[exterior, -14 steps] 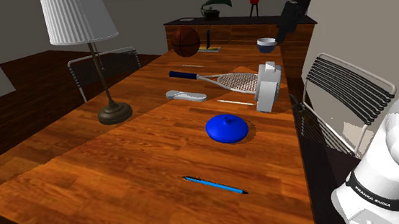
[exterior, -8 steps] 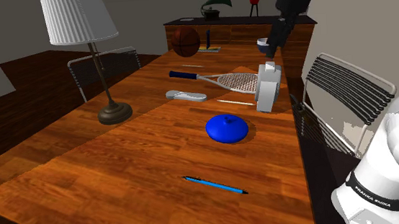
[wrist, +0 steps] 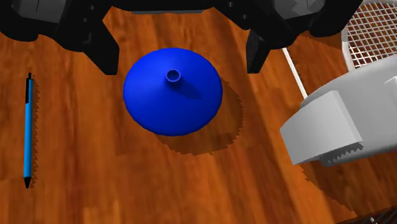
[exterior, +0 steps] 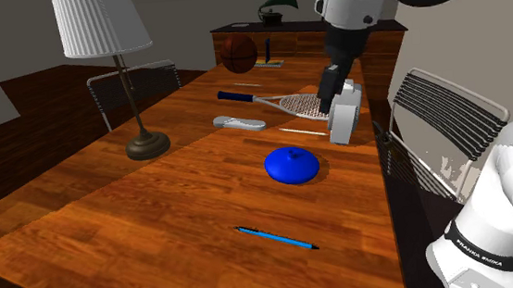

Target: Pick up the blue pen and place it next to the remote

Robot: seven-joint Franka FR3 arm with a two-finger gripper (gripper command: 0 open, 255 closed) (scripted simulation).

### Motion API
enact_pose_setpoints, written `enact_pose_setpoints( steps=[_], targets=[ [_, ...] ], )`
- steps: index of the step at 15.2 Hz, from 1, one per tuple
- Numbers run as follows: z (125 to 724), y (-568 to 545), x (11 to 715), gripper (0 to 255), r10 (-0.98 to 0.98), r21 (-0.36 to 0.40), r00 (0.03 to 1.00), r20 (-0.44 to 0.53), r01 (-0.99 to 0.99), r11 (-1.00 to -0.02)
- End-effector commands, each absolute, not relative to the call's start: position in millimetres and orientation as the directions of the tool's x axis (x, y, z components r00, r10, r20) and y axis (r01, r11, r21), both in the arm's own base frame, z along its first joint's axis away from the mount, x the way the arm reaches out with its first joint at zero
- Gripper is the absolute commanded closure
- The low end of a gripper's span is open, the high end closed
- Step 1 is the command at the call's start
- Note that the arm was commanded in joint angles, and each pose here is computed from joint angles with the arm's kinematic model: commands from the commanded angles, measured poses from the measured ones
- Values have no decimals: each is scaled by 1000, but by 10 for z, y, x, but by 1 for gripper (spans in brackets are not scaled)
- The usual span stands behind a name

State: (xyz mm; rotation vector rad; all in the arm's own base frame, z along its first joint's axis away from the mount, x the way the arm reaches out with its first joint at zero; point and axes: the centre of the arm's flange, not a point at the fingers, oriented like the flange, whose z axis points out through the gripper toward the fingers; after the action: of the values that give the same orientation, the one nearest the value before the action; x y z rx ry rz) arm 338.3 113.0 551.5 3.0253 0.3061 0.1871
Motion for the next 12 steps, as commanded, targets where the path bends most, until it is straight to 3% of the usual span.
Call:
enact_pose_setpoints(
  steps=[1, 12],
  targets=[
    [5341, 1344, 3369, 0, 226, 101, 970, 92, 217, -971],
    [4470, 2455, 3322, 0, 341, 63, 940, -17, 341, -938]
  ],
)
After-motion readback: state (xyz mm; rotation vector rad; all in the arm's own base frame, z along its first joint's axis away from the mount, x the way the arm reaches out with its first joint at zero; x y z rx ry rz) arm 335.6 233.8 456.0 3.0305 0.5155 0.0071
